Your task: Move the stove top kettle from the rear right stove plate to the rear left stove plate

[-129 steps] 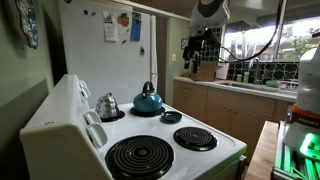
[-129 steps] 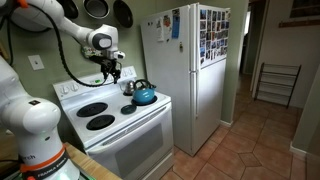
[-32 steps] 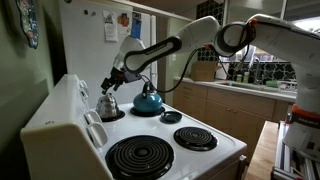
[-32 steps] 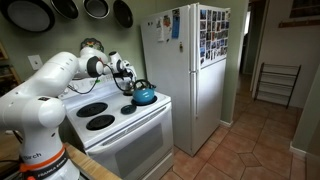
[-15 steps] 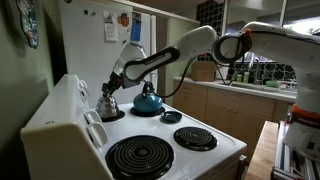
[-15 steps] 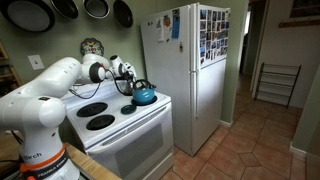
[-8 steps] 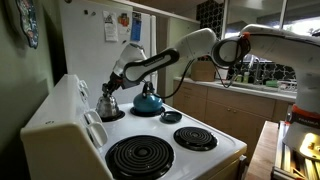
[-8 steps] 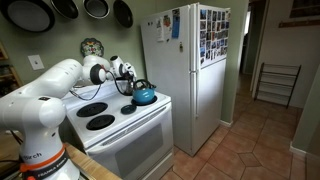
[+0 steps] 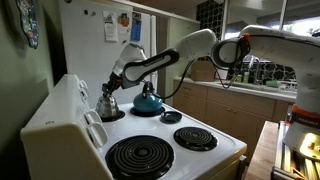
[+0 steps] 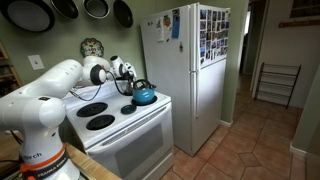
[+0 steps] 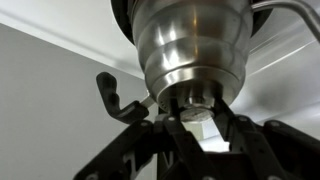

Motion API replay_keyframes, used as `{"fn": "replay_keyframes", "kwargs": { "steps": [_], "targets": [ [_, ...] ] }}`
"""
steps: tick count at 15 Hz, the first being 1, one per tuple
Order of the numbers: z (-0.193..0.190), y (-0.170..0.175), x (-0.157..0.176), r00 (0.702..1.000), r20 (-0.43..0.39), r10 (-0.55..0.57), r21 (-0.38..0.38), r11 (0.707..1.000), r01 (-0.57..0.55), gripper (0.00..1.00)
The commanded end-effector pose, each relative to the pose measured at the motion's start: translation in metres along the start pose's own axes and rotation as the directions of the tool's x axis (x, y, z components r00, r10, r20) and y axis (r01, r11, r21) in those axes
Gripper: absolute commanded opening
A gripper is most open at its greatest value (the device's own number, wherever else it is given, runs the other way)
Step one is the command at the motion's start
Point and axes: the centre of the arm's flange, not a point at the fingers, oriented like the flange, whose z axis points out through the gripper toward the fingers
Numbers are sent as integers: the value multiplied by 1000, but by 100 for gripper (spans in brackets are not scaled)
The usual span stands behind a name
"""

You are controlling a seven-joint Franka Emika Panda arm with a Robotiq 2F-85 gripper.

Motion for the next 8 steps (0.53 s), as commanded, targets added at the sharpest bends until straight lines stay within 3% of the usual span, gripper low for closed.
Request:
{"fn": "replay_keyframes", "kwargs": {
  "steps": [1,8],
  "targets": [
    [3,-10,5,998,60,16,19,1000,-18,14],
    [-4,-18,5,993,118,10,17,1000,-12,14]
  ]
}}
